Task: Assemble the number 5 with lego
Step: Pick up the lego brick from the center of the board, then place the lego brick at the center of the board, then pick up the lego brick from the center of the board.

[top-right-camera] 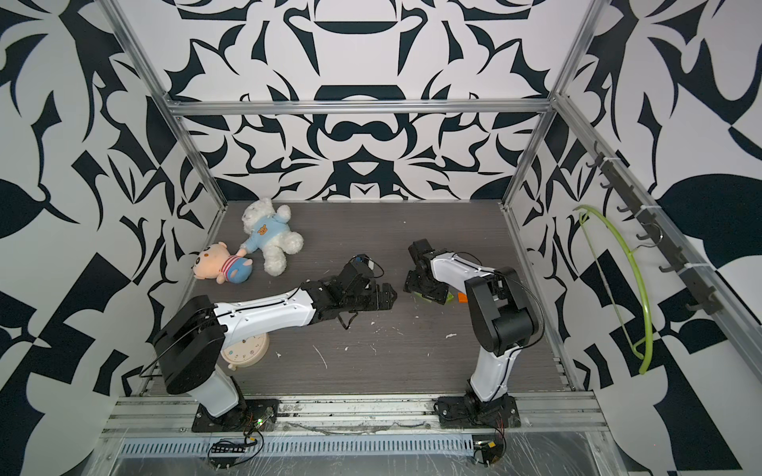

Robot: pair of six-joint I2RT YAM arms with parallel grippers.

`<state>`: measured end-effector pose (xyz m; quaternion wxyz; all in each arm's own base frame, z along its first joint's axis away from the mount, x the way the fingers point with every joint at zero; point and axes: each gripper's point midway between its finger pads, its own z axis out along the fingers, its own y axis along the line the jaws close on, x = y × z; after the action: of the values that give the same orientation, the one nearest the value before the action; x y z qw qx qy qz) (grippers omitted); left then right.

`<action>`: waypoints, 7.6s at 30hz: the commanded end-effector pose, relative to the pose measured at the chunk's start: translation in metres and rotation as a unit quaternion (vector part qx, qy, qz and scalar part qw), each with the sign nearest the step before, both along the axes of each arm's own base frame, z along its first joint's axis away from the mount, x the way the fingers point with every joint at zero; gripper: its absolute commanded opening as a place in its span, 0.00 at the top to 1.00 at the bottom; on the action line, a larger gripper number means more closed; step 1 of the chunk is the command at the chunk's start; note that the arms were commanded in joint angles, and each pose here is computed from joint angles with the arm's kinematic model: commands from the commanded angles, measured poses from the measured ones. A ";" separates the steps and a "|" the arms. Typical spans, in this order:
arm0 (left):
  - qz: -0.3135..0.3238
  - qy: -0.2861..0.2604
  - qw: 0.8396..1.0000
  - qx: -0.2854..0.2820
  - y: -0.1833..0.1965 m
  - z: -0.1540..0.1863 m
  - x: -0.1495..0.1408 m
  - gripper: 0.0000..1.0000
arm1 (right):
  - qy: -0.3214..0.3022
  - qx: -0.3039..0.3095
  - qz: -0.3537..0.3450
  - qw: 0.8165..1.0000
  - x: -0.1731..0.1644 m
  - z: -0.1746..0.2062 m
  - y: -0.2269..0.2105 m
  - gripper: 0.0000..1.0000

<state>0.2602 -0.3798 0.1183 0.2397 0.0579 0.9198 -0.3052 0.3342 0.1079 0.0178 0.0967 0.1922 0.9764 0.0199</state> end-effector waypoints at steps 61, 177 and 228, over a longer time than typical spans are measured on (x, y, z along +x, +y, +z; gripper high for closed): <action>0.177 -0.061 0.982 0.017 0.125 0.014 -0.017 0.01 | 0.025 -0.021 0.237 0.971 -0.086 0.003 0.136 0.29; -0.098 0.038 0.993 -0.055 -0.095 -0.007 -0.028 0.01 | 0.022 0.017 0.133 0.991 -0.009 0.016 -0.034 0.51; 0.183 -0.050 0.982 0.017 0.105 -0.010 -0.031 0.01 | -0.026 0.033 0.211 0.977 -0.080 0.049 0.115 0.65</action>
<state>0.2287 -0.2908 0.1111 0.3254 -0.0674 0.9083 -0.2540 0.2408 0.2123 0.0541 0.0787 -0.0359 0.9935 0.0739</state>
